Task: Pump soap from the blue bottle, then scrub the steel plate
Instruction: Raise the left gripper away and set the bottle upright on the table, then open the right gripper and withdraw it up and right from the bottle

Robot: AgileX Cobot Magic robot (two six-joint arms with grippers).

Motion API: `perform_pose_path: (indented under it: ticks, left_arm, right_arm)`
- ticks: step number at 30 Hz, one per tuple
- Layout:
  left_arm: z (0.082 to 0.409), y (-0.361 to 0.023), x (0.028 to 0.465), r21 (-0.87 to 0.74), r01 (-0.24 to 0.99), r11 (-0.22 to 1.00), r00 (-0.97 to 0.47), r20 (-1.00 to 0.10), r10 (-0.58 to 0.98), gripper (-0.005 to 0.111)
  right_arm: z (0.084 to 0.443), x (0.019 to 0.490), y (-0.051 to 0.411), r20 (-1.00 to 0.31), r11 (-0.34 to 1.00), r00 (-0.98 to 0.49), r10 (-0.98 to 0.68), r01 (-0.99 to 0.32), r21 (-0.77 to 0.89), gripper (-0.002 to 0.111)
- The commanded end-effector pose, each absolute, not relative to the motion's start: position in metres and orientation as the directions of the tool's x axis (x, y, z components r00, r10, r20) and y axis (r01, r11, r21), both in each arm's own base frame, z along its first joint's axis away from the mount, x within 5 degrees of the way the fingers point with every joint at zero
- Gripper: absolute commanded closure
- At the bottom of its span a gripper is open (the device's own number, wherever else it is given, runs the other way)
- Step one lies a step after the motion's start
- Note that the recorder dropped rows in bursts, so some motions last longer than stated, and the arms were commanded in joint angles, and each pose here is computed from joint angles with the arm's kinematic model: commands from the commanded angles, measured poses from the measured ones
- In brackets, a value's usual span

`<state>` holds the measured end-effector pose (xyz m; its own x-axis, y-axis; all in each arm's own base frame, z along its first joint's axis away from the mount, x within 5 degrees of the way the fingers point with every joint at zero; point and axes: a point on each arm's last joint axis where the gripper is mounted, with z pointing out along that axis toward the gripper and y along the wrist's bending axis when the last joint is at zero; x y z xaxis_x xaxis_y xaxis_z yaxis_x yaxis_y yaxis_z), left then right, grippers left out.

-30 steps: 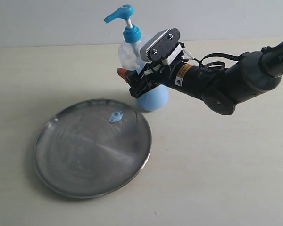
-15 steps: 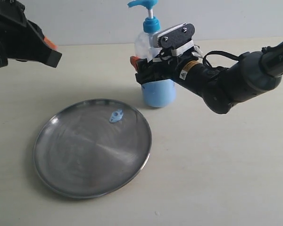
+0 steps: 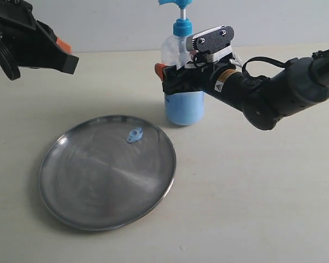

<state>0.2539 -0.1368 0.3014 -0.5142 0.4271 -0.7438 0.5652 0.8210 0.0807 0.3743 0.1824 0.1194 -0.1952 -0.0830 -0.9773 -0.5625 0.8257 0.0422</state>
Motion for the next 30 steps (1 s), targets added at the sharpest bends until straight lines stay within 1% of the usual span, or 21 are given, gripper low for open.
perform_pose_path:
  ticks: [1,4,8,10,12,13,14,15,16,17,18,19,20,22,26,30]
  left_arm:
    - [0.303,-0.139,0.255,0.07,0.557,0.827,-0.498,-0.77,0.4,0.107]
    - [0.303,-0.139,0.256,0.071,0.556,0.828,-0.49,-0.777,0.395,0.107]
    - [0.303,-0.139,0.256,0.071,0.556,0.828,-0.49,-0.777,0.395,0.107]
    - [0.303,-0.139,0.256,0.071,0.556,0.828,-0.49,-0.777,0.395,0.107]
    - [0.303,-0.139,0.256,0.069,0.555,0.829,-0.491,-0.777,0.394,0.107]
    - [0.304,-0.14,0.256,0.059,0.553,0.831,-0.496,-0.778,0.385,0.107]
    - [0.304,-0.14,0.255,0.053,0.552,0.832,-0.499,-0.779,0.38,0.107]
    - [0.304,-0.14,0.255,0.046,0.55,0.834,-0.501,-0.781,0.374,0.107]
    - [0.304,-0.14,0.255,0.046,0.55,0.834,-0.501,-0.781,0.374,0.107]
    - [0.304,-0.14,0.256,0.047,0.55,0.834,-0.499,-0.782,0.373,0.107]
    - [0.304,-0.14,0.256,0.047,0.55,0.834,-0.499,-0.782,0.373,0.107]
    - [0.304,-0.14,0.256,0.047,0.55,0.834,-0.499,-0.782,0.373,0.107]
    - [0.304,-0.14,0.256,0.047,0.55,0.834,-0.499,-0.782,0.373,0.107]
    - [0.304,-0.14,0.256,0.047,0.55,0.834,-0.499,-0.782,0.373,0.107]
    - [0.304,-0.14,0.256,0.047,0.55,0.834,-0.499,-0.782,0.373,0.107]
    - [0.304,-0.14,0.256,0.043,0.548,0.835,-0.498,-0.785,0.367,0.107]
  right_arm:
    - [0.132,0.376,0.186,-0.991,0.811,-0.124,-0.041,-0.584,0.039,0.108]
    - [0.126,0.376,0.187,-0.994,0.799,-0.107,-0.034,-0.601,0.038,0.108]
    - [0.119,0.376,0.188,-0.993,0.79,-0.11,0.034,-0.605,0.094,0.108]
    - [0.118,0.376,0.189,-0.994,0.787,-0.098,0.046,-0.609,0.096,0.108]
    - [0.118,0.376,0.189,-0.995,0.788,-0.094,0.04,-0.61,0.09,0.103]
    - [0.118,0.376,0.189,-0.996,0.788,-0.088,0.032,-0.611,0.08,0.095]
    - [0.118,0.376,0.189,-0.996,0.788,-0.085,0.028,-0.611,0.075,0.091]
    - [0.118,0.376,0.189,-0.996,0.787,-0.082,0.024,-0.613,0.069,0.078]
    - [0.118,0.376,0.189,-0.996,0.787,-0.082,0.024,-0.613,0.069,0.072]
    - [0.118,0.376,0.189,-0.996,0.787,-0.082,0.024,-0.613,0.069,0.054]
    - [0.119,0.376,0.189,-0.996,0.787,-0.08,0.025,-0.613,0.069,0.045]
    - [0.12,0.376,0.189,-0.997,0.787,-0.077,0.026,-0.613,0.068,0.031]
    - [0.122,0.376,0.189,-0.997,0.787,-0.072,0.028,-0.614,0.067,0.021]
    - [0.13,0.376,0.189,-0.998,0.786,-0.055,0.036,-0.615,0.062,0.014]
    - [0.148,0.375,0.188,-0.999,0.787,-0.025,0.047,-0.615,0.052,0.012]
    - [0.167,0.374,0.186,-0.999,0.797,-0.04,0.014,-0.602,0.036,0.012]
